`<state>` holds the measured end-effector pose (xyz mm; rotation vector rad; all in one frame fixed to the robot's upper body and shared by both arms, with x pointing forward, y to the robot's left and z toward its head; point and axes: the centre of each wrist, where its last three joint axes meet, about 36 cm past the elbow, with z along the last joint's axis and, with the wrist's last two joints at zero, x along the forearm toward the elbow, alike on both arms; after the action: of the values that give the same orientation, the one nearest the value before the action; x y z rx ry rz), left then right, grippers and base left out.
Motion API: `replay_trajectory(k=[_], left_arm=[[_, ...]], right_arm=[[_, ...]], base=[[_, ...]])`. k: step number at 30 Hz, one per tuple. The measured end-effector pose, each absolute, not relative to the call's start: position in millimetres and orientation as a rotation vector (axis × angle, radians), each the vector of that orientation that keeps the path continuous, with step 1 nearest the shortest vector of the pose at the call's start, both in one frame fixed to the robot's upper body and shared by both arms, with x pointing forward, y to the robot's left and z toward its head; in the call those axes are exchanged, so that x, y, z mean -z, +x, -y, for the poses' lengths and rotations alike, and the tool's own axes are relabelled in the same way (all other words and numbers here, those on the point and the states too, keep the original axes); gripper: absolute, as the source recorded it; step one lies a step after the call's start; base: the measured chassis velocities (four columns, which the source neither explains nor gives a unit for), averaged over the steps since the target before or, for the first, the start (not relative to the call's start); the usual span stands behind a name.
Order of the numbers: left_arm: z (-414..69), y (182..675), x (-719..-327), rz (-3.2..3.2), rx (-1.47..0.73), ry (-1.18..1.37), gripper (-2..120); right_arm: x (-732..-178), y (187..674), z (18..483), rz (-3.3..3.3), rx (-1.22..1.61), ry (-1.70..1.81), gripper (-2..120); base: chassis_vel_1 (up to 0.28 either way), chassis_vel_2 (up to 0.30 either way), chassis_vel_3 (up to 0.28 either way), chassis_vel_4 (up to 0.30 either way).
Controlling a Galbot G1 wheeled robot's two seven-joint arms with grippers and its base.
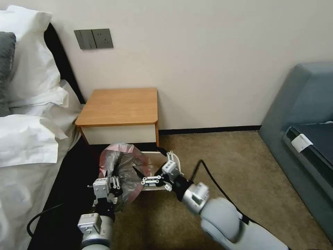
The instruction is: Pick up the garbage bag from the table and place it over the trash can.
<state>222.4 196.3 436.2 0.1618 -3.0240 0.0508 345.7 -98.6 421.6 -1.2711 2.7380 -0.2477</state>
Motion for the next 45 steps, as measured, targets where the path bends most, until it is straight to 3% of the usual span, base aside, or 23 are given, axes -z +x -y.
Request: replay_trajectory(k=[3, 6, 15, 19, 29, 45], left_arm=[[-196.5, 222.4, -436.8, 3.023, -0.051, 0.168, 9], [-198.2, 223.0, -437.0, 3.018, -0.051, 0.186, 9], [-198.2, 225.5, -434.0, 3.005, -0.063, 0.194, 9], [-197.4, 226.3, -433.8, 3.004, -0.064, 0.196, 9], [-197.4, 226.7, -432.2, 2.998, -0.061, 0.197, 9], [-197.6, 220.8, -416.0, 3.014, 0.043, 0.137, 9]], right_arm=[[-417.8, 350.5, 94.2, -2.734, 0.273, -1.266, 95], [-412.2, 355.5, 86.8, -2.732, 0.295, -1.261, 80], [-409.4, 356.2, 81.7, -2.727, 0.298, -1.269, 52], [-408.0, 355.0, 80.5, -2.725, 0.300, -1.271, 32], [-406.6, 352.7, 78.3, -2.722, 0.295, -1.279, 0], [-430.6, 375.2, 89.2, -2.708, 0.279, -1.252, 0]], base=[[0.000, 0.000, 0.000, 0.000], [0.000, 0.000, 0.000, 0.000], [0.000, 0.000, 0.000, 0.000], [0.000, 0.000, 0.000, 0.000], [0.000, 0.000, 0.000, 0.000], [0.000, 0.000, 0.000, 0.000]])
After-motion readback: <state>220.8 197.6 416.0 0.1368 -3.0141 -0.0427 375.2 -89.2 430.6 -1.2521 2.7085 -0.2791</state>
